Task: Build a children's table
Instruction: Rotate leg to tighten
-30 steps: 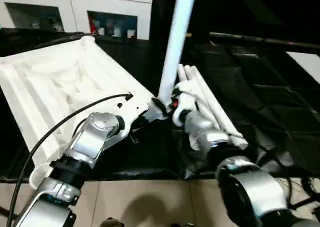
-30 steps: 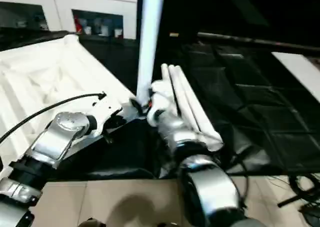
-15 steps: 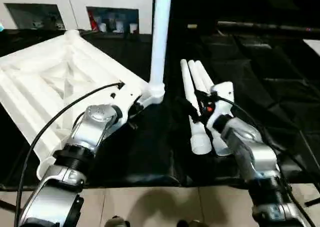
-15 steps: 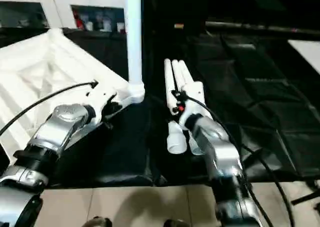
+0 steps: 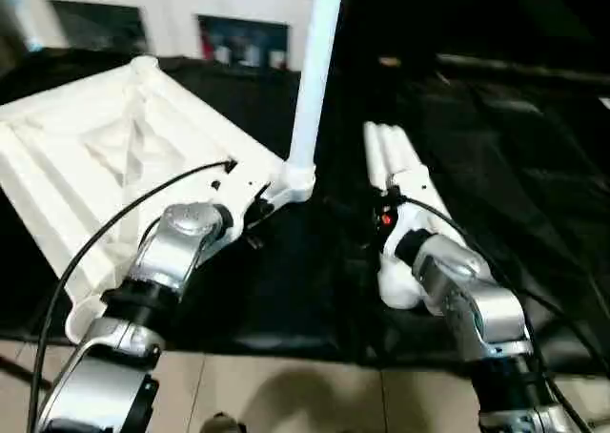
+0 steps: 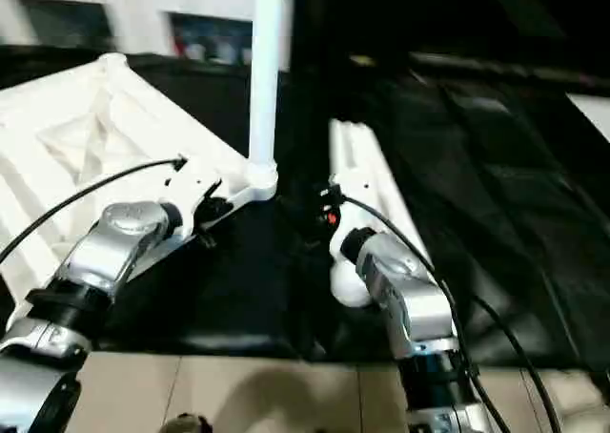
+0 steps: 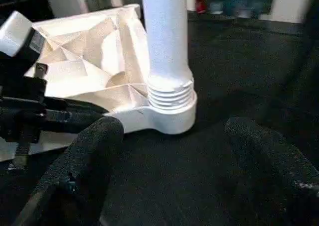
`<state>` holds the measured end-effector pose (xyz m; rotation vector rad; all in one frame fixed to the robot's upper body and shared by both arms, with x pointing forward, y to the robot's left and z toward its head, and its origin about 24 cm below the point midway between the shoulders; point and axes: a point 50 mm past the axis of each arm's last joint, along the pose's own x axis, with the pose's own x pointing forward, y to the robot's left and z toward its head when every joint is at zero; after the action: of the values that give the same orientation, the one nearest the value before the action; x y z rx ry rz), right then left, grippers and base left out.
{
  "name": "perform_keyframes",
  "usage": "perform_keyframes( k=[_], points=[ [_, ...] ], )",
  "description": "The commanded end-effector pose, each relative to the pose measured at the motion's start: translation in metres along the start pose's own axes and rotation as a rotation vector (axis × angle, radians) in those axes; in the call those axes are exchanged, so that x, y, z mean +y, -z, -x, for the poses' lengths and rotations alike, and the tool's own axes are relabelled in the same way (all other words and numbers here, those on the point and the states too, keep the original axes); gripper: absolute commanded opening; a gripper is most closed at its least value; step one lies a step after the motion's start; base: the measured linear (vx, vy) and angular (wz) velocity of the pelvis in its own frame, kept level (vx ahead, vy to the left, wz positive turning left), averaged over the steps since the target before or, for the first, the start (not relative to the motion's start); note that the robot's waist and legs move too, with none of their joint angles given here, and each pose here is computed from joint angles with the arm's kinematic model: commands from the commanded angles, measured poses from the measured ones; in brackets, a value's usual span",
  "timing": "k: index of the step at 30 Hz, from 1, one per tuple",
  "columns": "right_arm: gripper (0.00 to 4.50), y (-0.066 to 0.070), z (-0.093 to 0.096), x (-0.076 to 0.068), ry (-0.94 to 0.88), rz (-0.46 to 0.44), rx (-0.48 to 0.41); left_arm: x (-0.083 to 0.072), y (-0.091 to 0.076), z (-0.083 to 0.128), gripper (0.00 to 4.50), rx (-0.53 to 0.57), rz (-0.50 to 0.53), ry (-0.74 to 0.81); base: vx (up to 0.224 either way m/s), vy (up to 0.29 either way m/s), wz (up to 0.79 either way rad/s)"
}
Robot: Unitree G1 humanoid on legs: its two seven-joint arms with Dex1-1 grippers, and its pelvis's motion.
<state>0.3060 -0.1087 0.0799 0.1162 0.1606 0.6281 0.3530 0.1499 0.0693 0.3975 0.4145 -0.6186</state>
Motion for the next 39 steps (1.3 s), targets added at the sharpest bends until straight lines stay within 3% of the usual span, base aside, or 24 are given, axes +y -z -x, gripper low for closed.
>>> perform_keyframes(
  k=[1,9,18,23,28,32,39],
  points=[
    [3.69,-0.003,0.000,0.000,-0.001,-0.010,0.001,0.013,-0.015,0.010,0.00,-0.080,-0.012,-0.056,0.147,-0.003,0.54],
    [3.69,-0.002,0.003,-0.002,-0.010,-0.019,-0.002,0.012,-0.014,0.014,0.00,-0.073,-0.081,-0.029,0.168,-0.025,0.12],
    [3.69,-0.006,0.011,-0.006,-0.060,-0.010,-0.033,-0.005,-0.009,0.024,0.00,-0.108,-0.184,0.208,0.015,-0.032,0.11],
    [4.11,-0.008,0.016,-0.012,-0.097,0.012,-0.043,-0.013,-0.005,0.025,0.00,-0.096,-0.247,0.292,-0.122,0.016,0.02],
    [4.44,-0.011,0.021,-0.014,-0.199,0.082,-0.027,-0.015,-0.006,0.025,0.00,-0.095,-0.278,0.359,-0.122,0.017,0.01],
    [4.44,-0.001,0.028,-0.014,-0.292,0.166,0.063,-0.017,-0.009,0.026,0.00,-0.108,-0.311,0.419,-0.074,0.014,-0.02],
    [4.44,0.011,0.023,-0.023,-0.255,0.260,0.126,-0.034,-0.009,0.031,0.00,-0.134,-0.372,0.600,-0.007,0.002,0.00]
  ],
)
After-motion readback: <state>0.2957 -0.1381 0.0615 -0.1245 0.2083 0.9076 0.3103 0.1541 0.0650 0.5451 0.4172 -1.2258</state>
